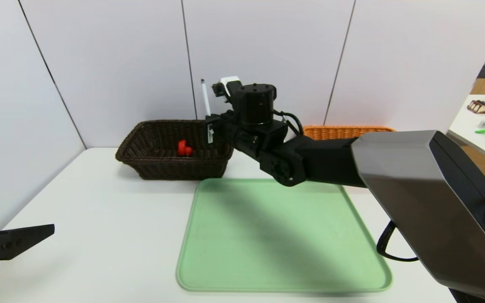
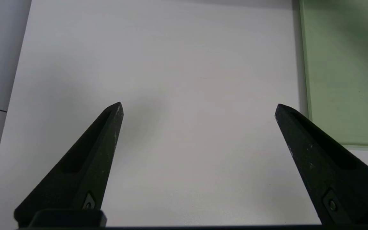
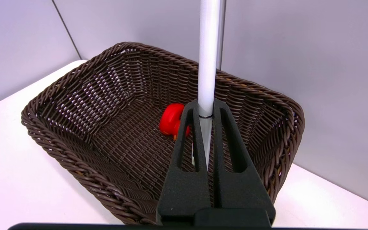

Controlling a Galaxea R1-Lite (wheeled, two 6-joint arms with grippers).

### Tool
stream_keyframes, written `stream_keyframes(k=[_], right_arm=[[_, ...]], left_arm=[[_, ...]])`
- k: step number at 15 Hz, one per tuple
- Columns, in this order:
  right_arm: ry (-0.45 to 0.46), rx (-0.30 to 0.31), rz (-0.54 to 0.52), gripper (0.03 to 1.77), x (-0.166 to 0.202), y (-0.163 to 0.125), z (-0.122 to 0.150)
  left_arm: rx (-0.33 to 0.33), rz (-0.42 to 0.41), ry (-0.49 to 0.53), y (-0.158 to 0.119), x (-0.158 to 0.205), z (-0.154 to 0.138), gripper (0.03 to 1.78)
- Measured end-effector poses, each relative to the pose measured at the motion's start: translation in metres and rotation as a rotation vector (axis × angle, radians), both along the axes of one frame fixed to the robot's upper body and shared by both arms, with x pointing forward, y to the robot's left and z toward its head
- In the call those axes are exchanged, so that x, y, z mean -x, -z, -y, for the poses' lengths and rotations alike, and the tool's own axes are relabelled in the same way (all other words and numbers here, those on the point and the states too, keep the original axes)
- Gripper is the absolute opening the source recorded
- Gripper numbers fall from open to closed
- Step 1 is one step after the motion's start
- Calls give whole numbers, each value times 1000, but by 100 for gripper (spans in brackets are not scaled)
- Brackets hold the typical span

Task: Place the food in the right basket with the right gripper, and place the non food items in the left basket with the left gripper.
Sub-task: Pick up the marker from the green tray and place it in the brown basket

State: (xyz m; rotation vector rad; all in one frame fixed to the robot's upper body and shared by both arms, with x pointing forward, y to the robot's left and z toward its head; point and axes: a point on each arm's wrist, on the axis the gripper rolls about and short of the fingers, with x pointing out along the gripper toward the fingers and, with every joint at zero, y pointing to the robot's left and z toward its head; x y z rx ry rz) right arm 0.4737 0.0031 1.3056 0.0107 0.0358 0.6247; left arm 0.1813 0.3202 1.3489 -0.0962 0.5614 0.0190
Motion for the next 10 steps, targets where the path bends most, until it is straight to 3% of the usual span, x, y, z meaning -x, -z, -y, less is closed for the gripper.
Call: stream_keyframes(k=[3,5,10], right_arm=[[2,-3,1,64,-1,0,1],[2,-3,3,89,-1,-1,1],[4,-7,8,128,1,-6,3]], left_arm=[[0,2,0,0,1,0,169],[0,3,1,0,1,0,169],[1,3,1,0,1,0,169]])
